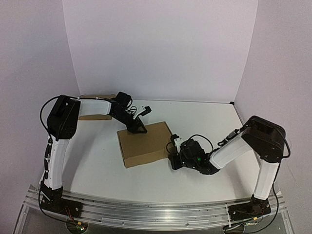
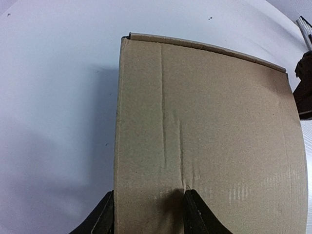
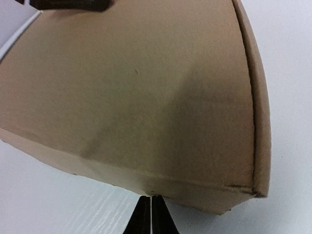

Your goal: Fold the paper box

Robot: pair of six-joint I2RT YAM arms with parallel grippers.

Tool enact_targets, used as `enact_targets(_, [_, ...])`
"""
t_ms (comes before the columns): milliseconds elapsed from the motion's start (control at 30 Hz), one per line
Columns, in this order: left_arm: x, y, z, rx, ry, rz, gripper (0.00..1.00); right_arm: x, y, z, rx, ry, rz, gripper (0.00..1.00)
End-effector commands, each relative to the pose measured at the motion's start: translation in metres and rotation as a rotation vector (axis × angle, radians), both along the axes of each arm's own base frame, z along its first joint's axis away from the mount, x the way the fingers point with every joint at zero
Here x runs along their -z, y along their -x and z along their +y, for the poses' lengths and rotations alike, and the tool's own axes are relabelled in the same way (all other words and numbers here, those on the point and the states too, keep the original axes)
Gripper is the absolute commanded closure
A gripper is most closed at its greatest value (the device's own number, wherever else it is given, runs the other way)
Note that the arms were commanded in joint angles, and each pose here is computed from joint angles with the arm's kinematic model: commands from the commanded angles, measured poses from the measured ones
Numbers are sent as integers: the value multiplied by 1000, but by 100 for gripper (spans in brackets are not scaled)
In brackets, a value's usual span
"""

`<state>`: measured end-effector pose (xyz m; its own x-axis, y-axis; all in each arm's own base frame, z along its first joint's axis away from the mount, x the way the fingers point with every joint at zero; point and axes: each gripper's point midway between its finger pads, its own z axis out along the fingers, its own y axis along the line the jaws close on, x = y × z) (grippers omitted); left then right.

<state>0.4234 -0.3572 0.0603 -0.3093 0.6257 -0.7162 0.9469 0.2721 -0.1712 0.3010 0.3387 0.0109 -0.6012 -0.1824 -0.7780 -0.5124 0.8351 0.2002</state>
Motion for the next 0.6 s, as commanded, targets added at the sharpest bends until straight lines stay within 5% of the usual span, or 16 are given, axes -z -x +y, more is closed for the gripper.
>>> enact_targets(0, [89,44,-3,160,-226,78,55,-51,32,-11,-27,-83,83,91])
enact_targets(200, [88,36,-20,197,-230,42,54,-70,81,-60,-26,-52,210,77])
enact_targets(367, [59,16,-37,156,-178,-8,40,-83,62,-94,182,4,190,63])
enact_targets(467, [19,-5,-49,118,-120,-79,28,-89,44,-84,193,-20,242,41])
enact_targets(567, [-42,-18,-55,105,-16,-138,19,-101,41,-63,-9,9,251,25])
